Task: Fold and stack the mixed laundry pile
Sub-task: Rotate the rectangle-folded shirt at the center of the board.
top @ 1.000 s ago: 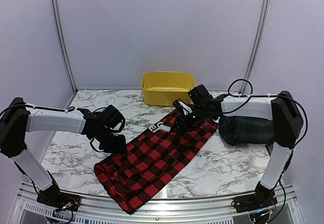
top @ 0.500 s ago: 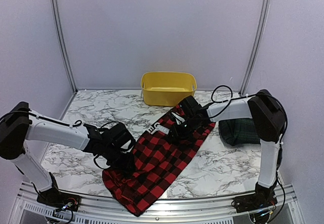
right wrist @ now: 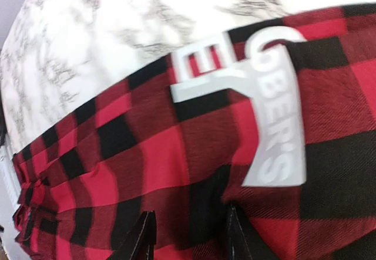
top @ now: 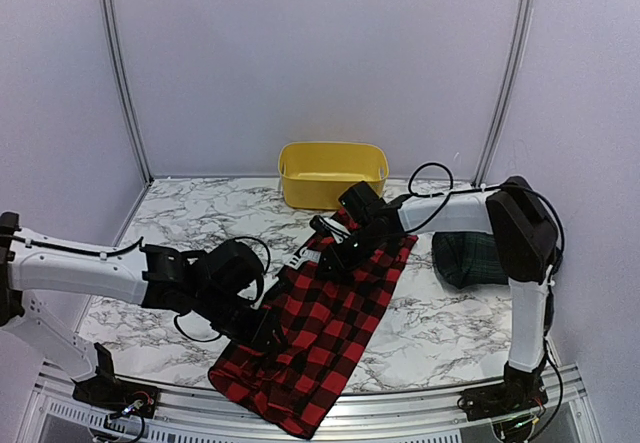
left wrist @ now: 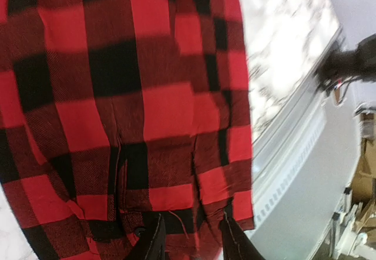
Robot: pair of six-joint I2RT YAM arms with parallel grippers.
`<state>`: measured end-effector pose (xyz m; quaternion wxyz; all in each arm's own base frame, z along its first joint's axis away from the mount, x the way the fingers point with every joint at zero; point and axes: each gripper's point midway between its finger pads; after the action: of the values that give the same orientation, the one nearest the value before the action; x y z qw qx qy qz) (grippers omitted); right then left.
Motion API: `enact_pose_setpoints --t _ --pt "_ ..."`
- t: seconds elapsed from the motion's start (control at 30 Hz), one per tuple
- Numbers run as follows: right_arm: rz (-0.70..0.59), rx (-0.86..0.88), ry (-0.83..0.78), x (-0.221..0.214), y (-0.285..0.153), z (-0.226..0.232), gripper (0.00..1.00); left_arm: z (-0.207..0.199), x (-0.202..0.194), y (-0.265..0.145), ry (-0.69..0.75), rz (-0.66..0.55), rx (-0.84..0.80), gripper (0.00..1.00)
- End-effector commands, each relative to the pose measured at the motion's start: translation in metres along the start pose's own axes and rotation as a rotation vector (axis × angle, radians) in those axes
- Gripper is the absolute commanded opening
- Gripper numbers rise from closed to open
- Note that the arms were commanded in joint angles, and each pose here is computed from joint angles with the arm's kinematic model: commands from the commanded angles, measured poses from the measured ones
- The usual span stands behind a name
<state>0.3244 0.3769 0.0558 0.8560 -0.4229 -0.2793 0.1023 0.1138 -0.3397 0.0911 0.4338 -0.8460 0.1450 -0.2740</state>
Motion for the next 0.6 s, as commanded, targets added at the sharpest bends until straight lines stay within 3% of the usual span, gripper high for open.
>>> enact_pose_setpoints --t 0.0,0.2,0.37,0.43,0.57 --pt "-0.037 0.013 -0.026 0.0 -0.04 0.031 0.37 0.035 0.009 -0.021 -0.046 -0.067 0.099 0.35" --pt "-0.071 -0.061 0.134 -0.025 -0.059 0.018 0.4 0.095 0.019 -0.026 -0.123 -0.11 0.307 0.38" --pt "-0.09 -0.159 0.295 -0.044 -0.059 -0.009 0.43 0.12 0.024 -0.018 -0.115 -0.067 0.426 0.42" --pt "-0.111 -0.162 0.347 -0.054 -0.068 -0.011 0.45 0.125 0.016 -0.013 -0.141 -0.036 0.438 0.5" --pt "-0.107 -0.149 0.423 -0.08 -0.077 -0.01 0.46 0.138 -0.018 -0.006 -0.202 0.04 0.453 0.52"
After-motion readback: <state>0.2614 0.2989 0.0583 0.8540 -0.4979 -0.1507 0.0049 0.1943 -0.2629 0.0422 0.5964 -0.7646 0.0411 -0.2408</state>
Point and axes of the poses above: each gripper's point midway between its finger pads, its own y axis out along the fingers, its own z axis along the line the jaws close on, x = y × z, and after that the axes turned 7 degrees about y, right-handed
